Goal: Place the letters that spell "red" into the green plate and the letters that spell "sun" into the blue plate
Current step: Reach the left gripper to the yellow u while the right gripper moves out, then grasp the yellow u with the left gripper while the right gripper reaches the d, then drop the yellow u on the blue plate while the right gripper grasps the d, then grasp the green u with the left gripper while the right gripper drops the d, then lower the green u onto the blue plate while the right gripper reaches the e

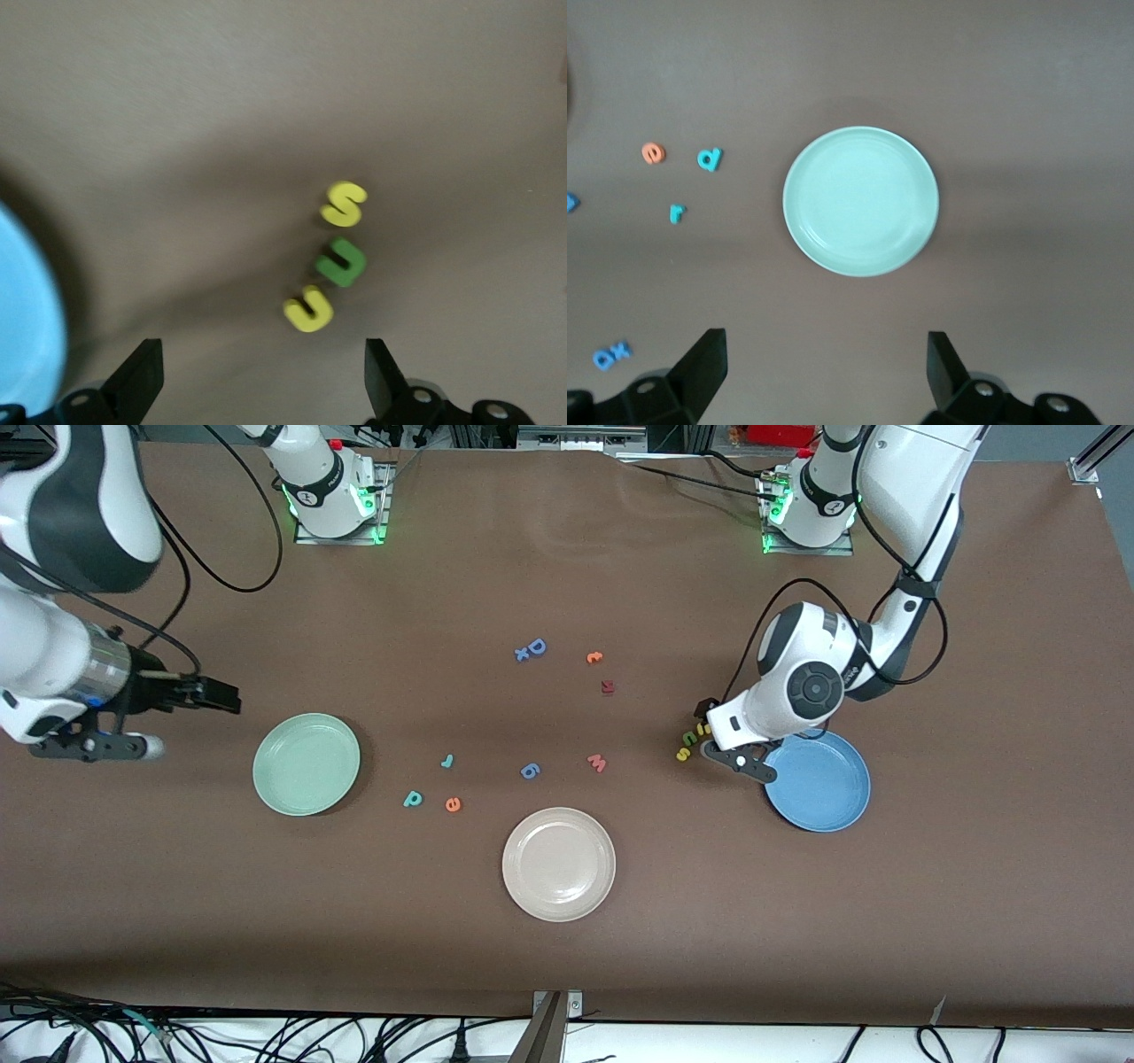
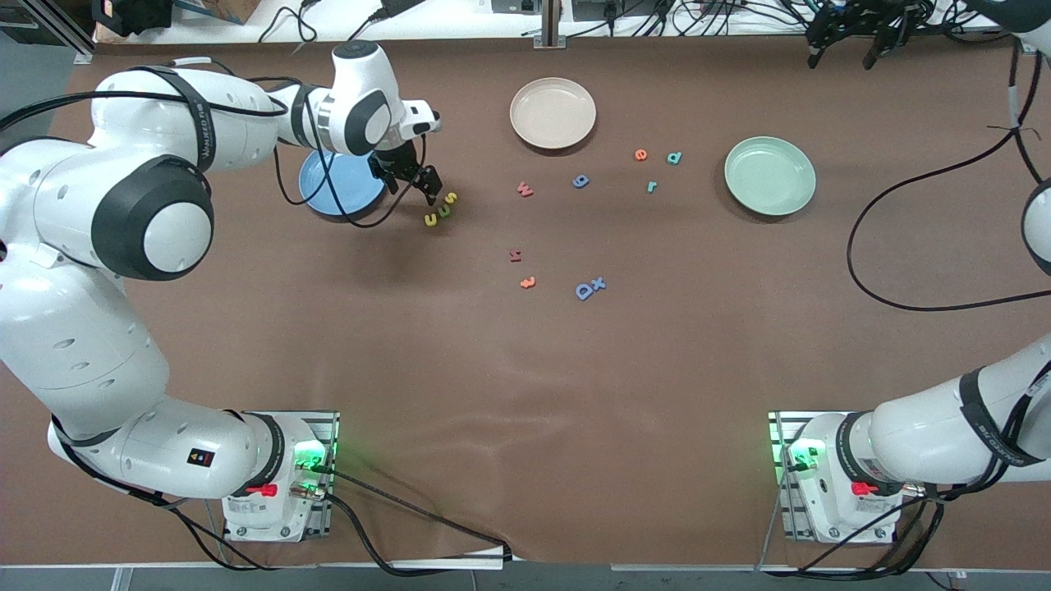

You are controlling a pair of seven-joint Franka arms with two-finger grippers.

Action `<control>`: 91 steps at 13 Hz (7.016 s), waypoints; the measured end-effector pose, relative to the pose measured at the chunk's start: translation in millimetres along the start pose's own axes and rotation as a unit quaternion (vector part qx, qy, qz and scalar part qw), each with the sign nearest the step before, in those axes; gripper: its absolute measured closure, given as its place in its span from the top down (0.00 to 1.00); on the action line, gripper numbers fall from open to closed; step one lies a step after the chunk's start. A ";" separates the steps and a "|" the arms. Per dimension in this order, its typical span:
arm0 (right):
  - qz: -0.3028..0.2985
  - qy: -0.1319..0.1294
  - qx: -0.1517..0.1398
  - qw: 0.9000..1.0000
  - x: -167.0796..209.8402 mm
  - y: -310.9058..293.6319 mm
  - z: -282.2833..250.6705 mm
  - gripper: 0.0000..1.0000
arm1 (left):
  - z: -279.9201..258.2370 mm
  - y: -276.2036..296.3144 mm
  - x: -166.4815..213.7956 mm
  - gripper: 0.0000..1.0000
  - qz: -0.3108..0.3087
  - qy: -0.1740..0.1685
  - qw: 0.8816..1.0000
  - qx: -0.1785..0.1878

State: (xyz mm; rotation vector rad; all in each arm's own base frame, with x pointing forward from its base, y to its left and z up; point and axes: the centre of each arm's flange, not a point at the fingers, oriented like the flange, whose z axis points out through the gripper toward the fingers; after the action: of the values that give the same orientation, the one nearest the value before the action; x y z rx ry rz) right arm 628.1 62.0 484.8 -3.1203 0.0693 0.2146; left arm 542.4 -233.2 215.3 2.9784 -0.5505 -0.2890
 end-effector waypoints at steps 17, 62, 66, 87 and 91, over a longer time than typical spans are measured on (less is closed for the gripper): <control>0.199 0.097 -0.007 0.975 70.2 -152.0 202.1 1.00 | 48.9 26.1 -4.4 0.42 -0.024 0.010 0.998 0.048; 0.310 0.067 0.023 0.948 63.4 -182.7 300.9 0.28 | 13.3 67.1 17.8 0.86 0.010 0.017 0.998 0.056; 0.294 0.040 -0.003 0.955 68.0 -181.7 281.1 0.28 | 43.3 56.8 18.1 0.83 0.004 0.022 0.999 0.049; 0.182 -0.105 -0.054 0.976 86.4 17.6 231.3 0.35 | -40.5 6.2 33.7 0.31 -0.010 -0.009 0.998 0.064; 0.182 -0.104 -0.054 0.976 86.4 17.7 231.2 0.77 | -53.9 -91.0 30.3 0.31 0.041 -0.014 0.998 0.050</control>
State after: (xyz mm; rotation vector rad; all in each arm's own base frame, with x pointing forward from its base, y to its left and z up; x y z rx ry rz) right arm 681.2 44.4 243.8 -3.1405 0.6488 0.5661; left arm 612.5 -156.3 251.0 3.0424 -0.7075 -0.3063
